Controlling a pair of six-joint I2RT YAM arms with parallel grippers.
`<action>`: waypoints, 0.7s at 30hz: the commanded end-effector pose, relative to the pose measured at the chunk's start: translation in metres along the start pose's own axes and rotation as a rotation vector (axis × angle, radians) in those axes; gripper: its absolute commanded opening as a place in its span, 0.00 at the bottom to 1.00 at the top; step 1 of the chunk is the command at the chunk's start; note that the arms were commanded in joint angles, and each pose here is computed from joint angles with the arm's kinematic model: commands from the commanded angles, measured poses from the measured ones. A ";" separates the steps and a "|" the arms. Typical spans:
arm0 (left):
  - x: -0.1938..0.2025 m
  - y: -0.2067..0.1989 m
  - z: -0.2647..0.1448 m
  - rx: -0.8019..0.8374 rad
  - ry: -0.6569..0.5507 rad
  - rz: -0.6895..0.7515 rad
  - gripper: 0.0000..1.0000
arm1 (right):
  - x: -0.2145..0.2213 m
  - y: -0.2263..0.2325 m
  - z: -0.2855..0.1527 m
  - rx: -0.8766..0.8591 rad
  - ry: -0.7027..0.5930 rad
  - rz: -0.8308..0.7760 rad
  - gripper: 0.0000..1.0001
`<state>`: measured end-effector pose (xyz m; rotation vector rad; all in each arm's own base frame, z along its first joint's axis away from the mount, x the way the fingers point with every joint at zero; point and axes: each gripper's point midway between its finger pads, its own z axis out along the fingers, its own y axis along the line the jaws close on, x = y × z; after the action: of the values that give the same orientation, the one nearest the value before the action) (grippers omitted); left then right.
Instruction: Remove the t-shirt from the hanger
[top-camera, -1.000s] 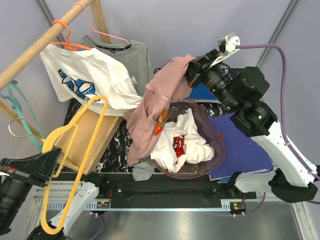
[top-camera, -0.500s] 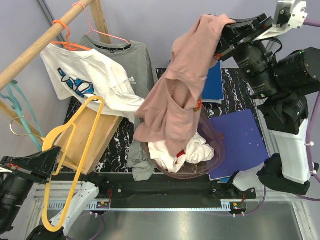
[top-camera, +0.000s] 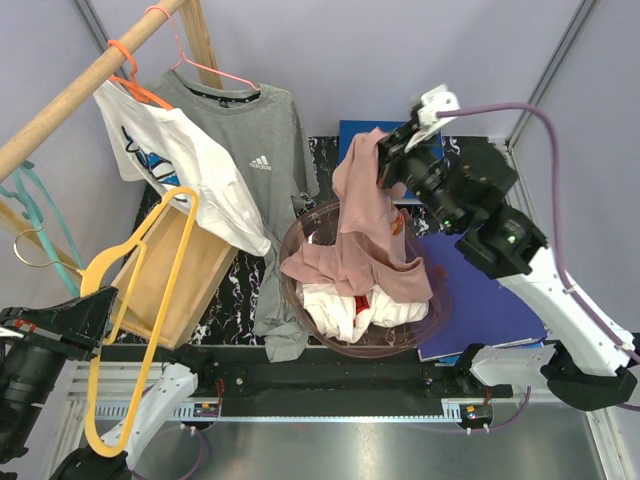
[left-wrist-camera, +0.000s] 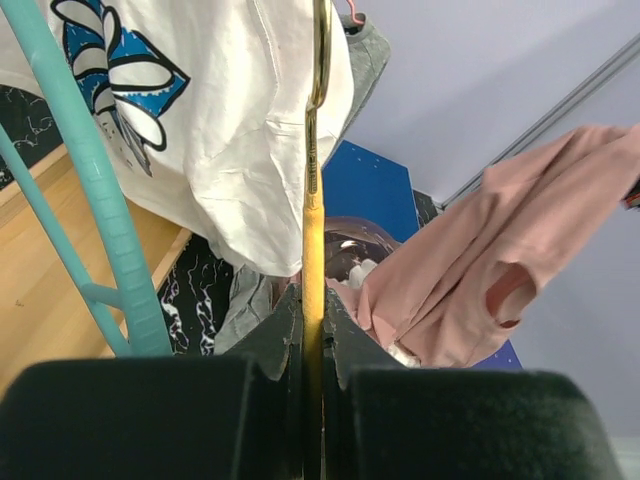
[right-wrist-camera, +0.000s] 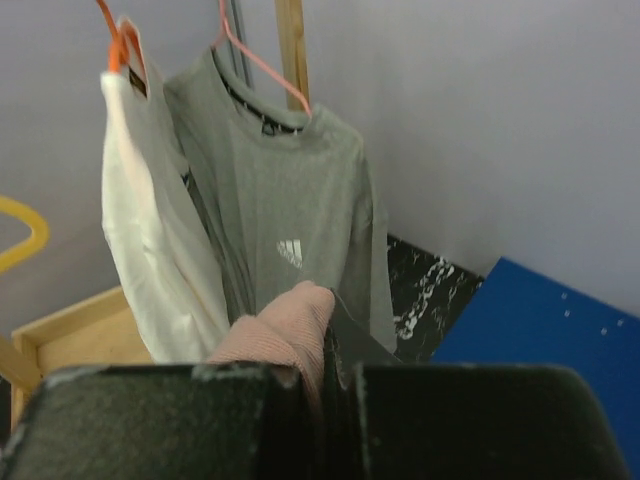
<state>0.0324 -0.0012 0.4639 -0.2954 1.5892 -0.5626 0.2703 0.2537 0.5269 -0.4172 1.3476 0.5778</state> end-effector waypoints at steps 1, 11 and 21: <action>-0.005 0.001 0.020 -0.051 0.021 0.014 0.00 | 0.005 -0.001 -0.011 0.004 -0.042 0.105 0.00; -0.030 0.014 0.030 -0.156 -0.043 0.051 0.00 | 0.165 -0.002 -0.048 0.042 0.265 0.216 0.00; -0.047 0.031 0.020 -0.223 -0.084 0.046 0.00 | 0.266 0.009 -0.095 0.047 0.579 0.320 0.59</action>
<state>0.0565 0.0337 0.4976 -0.4122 1.5243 -0.4246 0.2356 0.2448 0.2510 -0.3652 1.9625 0.6414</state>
